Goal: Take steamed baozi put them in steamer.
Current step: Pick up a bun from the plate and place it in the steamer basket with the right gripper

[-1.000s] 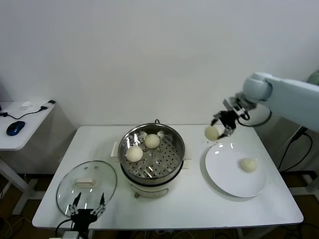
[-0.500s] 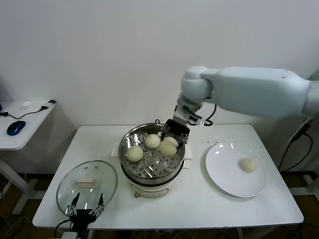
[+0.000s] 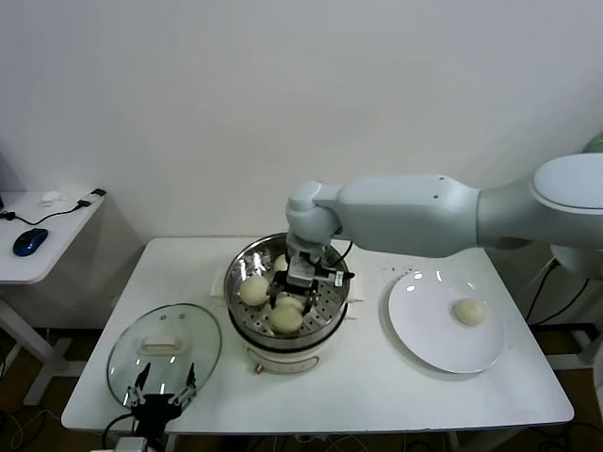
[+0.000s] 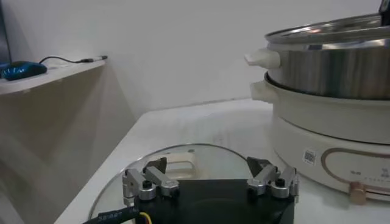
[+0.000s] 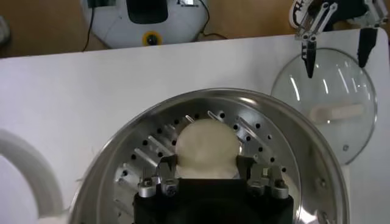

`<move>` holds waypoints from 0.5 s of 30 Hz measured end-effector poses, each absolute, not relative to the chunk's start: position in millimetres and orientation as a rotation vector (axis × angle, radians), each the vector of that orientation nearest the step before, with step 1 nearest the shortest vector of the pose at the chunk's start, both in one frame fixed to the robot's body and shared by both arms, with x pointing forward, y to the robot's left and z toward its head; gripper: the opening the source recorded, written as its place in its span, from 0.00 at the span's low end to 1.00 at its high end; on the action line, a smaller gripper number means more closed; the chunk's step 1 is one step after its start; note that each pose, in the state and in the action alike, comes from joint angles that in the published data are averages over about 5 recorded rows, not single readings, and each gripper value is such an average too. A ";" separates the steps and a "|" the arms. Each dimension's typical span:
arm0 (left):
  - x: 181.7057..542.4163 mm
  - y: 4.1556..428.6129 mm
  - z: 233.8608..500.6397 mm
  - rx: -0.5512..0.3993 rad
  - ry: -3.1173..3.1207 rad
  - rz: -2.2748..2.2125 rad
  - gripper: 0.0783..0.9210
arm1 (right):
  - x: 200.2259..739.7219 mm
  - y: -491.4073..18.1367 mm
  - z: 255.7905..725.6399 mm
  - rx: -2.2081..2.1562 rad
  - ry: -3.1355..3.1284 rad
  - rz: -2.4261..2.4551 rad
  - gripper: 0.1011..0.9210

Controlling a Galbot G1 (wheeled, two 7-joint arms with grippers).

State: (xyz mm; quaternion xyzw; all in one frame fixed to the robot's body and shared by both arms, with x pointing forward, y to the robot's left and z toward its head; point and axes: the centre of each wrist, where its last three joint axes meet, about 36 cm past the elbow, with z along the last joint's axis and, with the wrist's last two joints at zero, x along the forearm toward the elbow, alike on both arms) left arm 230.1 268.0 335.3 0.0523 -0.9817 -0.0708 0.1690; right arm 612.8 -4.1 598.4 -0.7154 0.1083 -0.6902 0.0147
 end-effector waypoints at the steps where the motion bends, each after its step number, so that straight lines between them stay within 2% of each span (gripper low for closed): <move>1: 230.1 268.0 335.2 0.149 -2.791 -0.201 0.88 | 613.7 -2.8 595.9 -2.226 0.333 -2.147 0.68; 8: 230.2 268.0 335.1 0.152 -2.791 -0.199 0.88 | 618.7 0.0 590.4 -2.225 0.341 -2.132 0.85; 15: 230.5 265.3 335.5 0.148 -2.794 -0.191 0.88 | 634.3 -21.0 619.7 -2.270 0.358 -2.155 0.88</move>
